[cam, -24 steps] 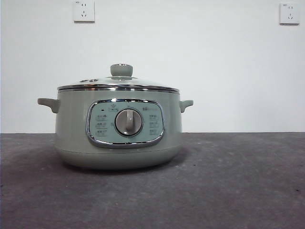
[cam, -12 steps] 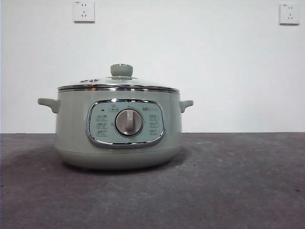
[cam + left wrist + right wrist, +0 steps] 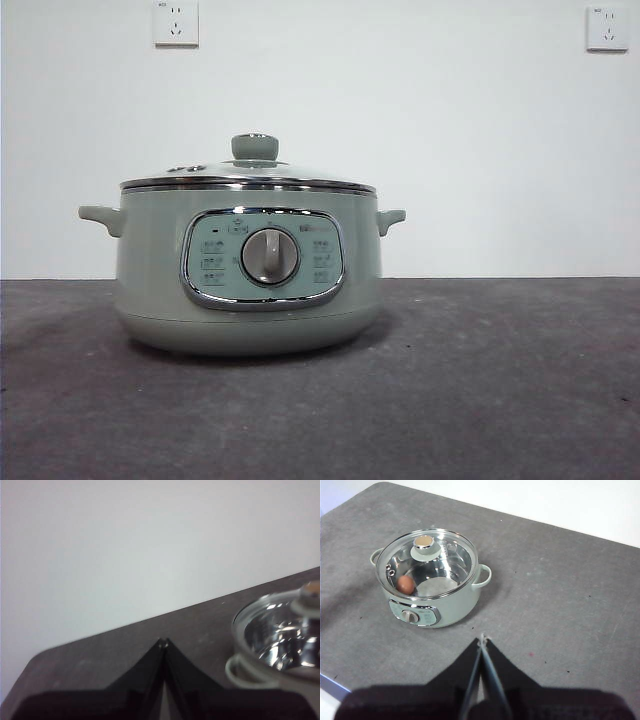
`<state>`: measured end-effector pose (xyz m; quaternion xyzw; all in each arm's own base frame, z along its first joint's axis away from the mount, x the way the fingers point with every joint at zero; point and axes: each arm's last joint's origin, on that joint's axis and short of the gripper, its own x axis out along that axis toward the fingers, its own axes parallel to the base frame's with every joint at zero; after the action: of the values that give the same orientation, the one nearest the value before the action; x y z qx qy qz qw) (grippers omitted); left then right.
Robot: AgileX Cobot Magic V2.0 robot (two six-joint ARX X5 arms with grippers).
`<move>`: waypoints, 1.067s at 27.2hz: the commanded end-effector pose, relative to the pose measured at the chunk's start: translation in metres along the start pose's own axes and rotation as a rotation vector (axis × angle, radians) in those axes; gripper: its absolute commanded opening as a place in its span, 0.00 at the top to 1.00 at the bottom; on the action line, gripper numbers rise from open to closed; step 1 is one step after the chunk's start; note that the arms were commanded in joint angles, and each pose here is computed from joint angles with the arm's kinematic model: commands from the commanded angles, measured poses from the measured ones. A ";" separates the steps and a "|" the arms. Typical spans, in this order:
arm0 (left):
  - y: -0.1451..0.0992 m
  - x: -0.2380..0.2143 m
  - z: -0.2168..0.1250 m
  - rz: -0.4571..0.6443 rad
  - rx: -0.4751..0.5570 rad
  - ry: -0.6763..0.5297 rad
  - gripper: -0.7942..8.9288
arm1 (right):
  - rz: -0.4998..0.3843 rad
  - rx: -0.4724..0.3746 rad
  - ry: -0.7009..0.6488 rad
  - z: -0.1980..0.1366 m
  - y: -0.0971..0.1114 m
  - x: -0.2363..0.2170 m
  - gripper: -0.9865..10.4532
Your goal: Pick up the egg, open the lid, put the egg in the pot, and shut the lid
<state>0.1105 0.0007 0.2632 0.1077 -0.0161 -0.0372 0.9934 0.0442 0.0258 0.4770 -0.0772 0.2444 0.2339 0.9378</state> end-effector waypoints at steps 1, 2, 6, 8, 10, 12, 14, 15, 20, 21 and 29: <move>-0.006 -0.003 -0.032 0.014 -0.038 0.022 0.92 | -0.005 0.008 0.035 -0.002 0.000 0.003 0.91; -0.009 -0.004 -0.042 0.018 -0.041 0.028 0.92 | -0.005 0.008 0.040 -0.001 0.000 0.005 0.91; -0.015 -0.008 -0.072 0.040 -0.081 0.050 0.92 | -0.005 0.007 0.046 0.000 0.000 0.007 0.91; -0.017 -0.010 -0.085 0.058 -0.113 0.056 0.92 | -0.005 0.007 0.048 0.000 0.001 0.008 0.91; -0.020 -0.011 -0.095 0.062 -0.142 0.056 0.92 | -0.005 0.007 0.053 0.001 0.001 0.010 0.91; -0.021 -0.014 -0.100 0.064 -0.150 0.086 0.92 | -0.005 0.006 0.057 0.001 0.001 0.011 0.91; -0.021 -0.016 -0.103 0.066 -0.151 0.111 0.92 | -0.005 0.006 0.059 0.002 0.001 0.012 0.91; -0.021 -0.016 -0.104 0.073 -0.152 0.124 0.92 | -0.005 0.006 0.061 0.002 0.001 0.012 0.91; -0.023 -0.017 -0.110 0.055 -0.206 0.192 0.92 | -0.006 0.005 0.076 0.004 0.001 0.018 0.91; -0.023 -0.017 -0.111 0.051 -0.206 0.196 0.92 | -0.006 0.004 0.079 0.005 0.001 0.018 0.91; -0.024 -0.016 -0.113 0.042 -0.209 0.225 0.92 | -0.006 0.002 0.104 0.008 0.002 0.027 0.91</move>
<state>0.0971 0.0025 0.1505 0.0121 0.0937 -0.0047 0.9955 0.0670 0.0405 0.4738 -0.0886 0.2776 0.2313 0.9282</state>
